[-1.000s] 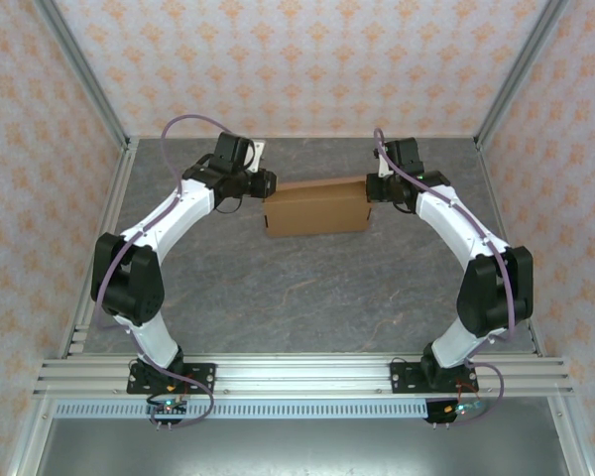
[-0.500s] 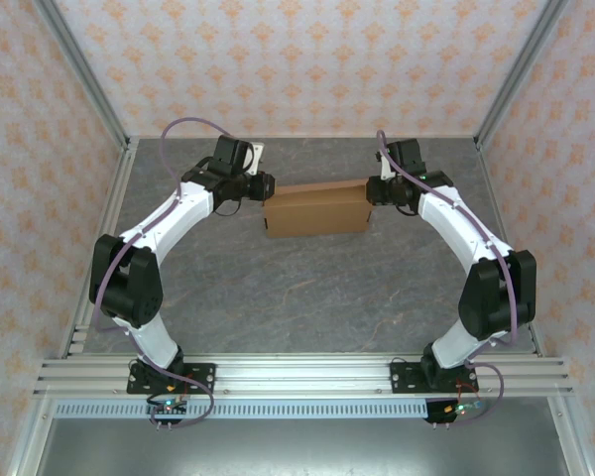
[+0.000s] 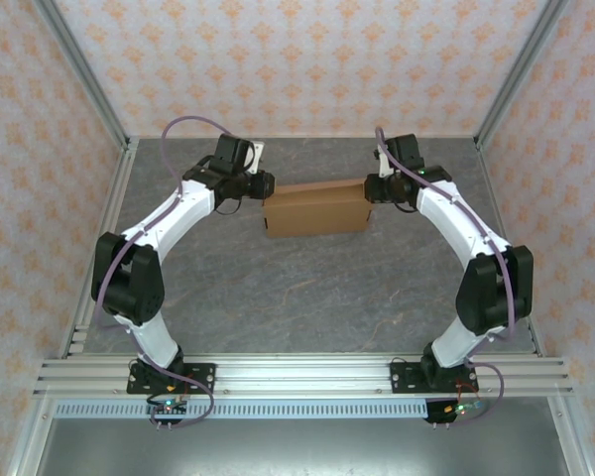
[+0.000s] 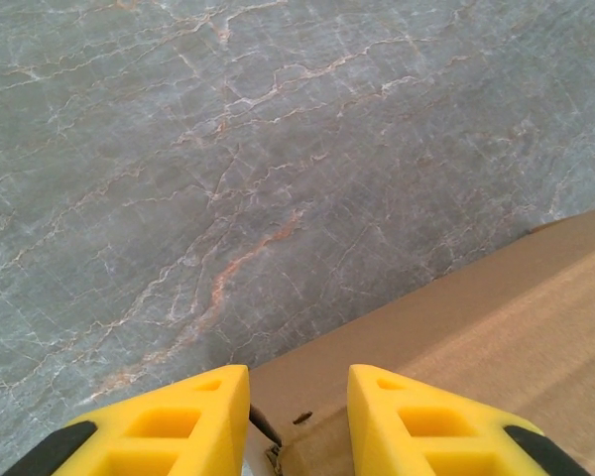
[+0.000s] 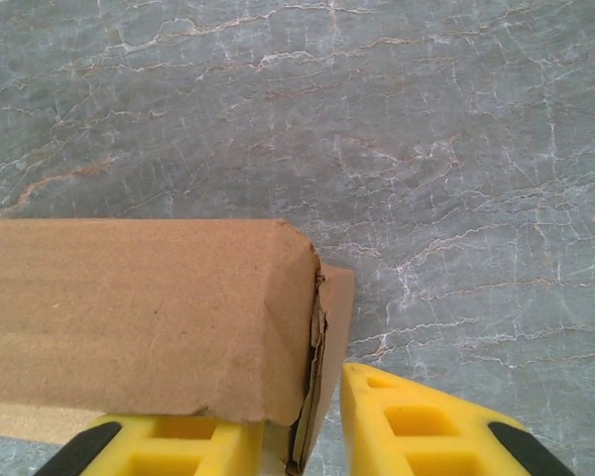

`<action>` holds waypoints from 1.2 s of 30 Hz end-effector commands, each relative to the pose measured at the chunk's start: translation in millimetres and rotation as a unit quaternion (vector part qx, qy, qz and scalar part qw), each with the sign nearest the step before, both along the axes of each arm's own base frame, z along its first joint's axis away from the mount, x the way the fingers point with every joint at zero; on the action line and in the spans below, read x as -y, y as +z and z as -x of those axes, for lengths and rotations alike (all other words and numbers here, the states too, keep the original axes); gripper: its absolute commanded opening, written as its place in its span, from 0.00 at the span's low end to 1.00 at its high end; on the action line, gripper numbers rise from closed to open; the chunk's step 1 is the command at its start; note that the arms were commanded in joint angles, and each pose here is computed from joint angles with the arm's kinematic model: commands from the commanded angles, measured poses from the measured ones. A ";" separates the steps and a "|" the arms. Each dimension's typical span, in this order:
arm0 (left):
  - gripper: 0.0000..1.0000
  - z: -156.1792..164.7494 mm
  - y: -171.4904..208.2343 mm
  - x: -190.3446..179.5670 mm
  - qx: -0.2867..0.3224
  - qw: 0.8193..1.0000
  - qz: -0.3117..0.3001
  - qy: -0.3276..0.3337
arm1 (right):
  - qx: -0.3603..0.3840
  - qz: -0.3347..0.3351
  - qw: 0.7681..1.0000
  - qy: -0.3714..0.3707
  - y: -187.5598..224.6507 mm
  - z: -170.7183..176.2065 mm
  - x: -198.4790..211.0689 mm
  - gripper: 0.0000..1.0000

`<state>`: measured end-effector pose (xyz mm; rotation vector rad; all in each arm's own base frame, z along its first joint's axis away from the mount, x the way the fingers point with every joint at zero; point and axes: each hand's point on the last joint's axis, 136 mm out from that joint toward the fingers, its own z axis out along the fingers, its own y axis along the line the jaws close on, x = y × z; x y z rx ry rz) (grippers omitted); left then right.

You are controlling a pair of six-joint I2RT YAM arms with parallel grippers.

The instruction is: Fold the paper box

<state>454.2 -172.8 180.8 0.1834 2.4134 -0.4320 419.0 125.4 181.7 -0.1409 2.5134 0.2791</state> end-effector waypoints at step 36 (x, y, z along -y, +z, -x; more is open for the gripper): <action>0.95 27.9 25.4 76.6 0.271 0.783 -0.325 -0.456 | -0.046 0.011 0.999 0.002 -35.7 -0.2 1.7 0.23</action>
